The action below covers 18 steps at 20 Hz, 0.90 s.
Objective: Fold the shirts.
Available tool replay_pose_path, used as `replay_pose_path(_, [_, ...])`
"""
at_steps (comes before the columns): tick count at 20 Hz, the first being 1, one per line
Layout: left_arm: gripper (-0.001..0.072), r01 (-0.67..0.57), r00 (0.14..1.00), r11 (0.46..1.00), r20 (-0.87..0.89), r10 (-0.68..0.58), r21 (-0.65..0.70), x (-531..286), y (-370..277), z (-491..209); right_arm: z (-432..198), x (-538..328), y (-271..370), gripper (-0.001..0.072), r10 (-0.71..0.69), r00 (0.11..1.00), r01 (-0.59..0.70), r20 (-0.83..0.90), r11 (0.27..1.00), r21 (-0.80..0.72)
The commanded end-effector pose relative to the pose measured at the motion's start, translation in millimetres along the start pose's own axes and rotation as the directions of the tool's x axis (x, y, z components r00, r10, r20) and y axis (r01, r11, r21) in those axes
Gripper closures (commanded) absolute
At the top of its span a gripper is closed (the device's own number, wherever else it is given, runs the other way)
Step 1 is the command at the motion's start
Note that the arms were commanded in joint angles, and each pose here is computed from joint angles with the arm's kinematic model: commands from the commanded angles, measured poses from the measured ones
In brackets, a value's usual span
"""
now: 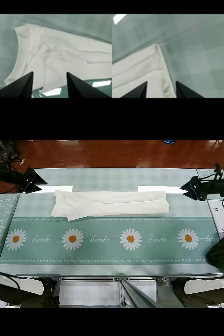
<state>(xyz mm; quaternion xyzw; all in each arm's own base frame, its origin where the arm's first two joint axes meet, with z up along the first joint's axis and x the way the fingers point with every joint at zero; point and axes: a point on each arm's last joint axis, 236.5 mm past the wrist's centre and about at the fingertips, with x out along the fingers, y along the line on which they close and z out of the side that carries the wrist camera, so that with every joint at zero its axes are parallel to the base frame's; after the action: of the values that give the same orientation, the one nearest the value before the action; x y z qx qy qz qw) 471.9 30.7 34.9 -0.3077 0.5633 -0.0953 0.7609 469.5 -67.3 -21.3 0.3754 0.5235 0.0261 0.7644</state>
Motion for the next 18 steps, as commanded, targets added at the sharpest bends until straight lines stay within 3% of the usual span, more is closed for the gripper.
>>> replay_pose_path(1, [0.0201, -0.077, 0.975, 0.996, 0.21, 0.067, 0.04, -26, -1, -18, -23, 6, -31, 0.0298, -0.05, 0.999, 0.051, -0.022, 0.996, 0.08])
replay_pose_path(4, [0.0201, -0.097, 0.941, 0.992, 0.331, 0.066, 0.075, -13, -20, -71, -35, 33, -17, 0.0298, 0.019, 1.0, -0.017, -0.022, 0.996, 0.089])
replay_pose_path(7, [0.0201, -0.084, 0.955, 0.987, 0.294, 0.04, 0.14, 8, -38, -114, -39, 60, -3, 0.0298, 0.047, 0.998, -0.043, -0.035, 0.994, 0.1])
replay_pose_path(13, [0.0201, -0.056, 0.957, 0.974, 0.291, -0.01, 0.219, 31, -71, -121, -65, 112, 23, 0.0322, 0.06, 0.985, -0.05, -0.161, 0.996, 0.07])
replay_pose_path(14, [0.0201, -0.046, 0.954, 0.975, 0.298, -0.021, 0.217, 34, -76, -119, -68, 116, 31, 0.0407, 0.063, 0.984, -0.055, -0.169, 0.997, 0.055])
replay_pose_path(16, [0.0204, -0.017, 0.955, 0.98, 0.294, -0.043, 0.198, 42, -82, -118, -70, 112, 50, 0.0688, 0.081, 0.979, -0.086, -0.188, 0.996, -0.02])
replay_pose_path(17, [0.0323, 0.007, 0.957, 0.984, 0.284, -0.058, 0.178, 45, -85, -119, -70, 102, 63, 0.0687, 0.098, 0.974, -0.114, -0.203, 0.991, -0.068])
replay_pose_path(18, [0.059, 0.027, 0.958, 0.986, 0.279, -0.072, 0.163, 47, -88, -118, -69, 87, 76, 0.0687, 0.109, 0.972, -0.134, -0.21, 0.985, -0.111])
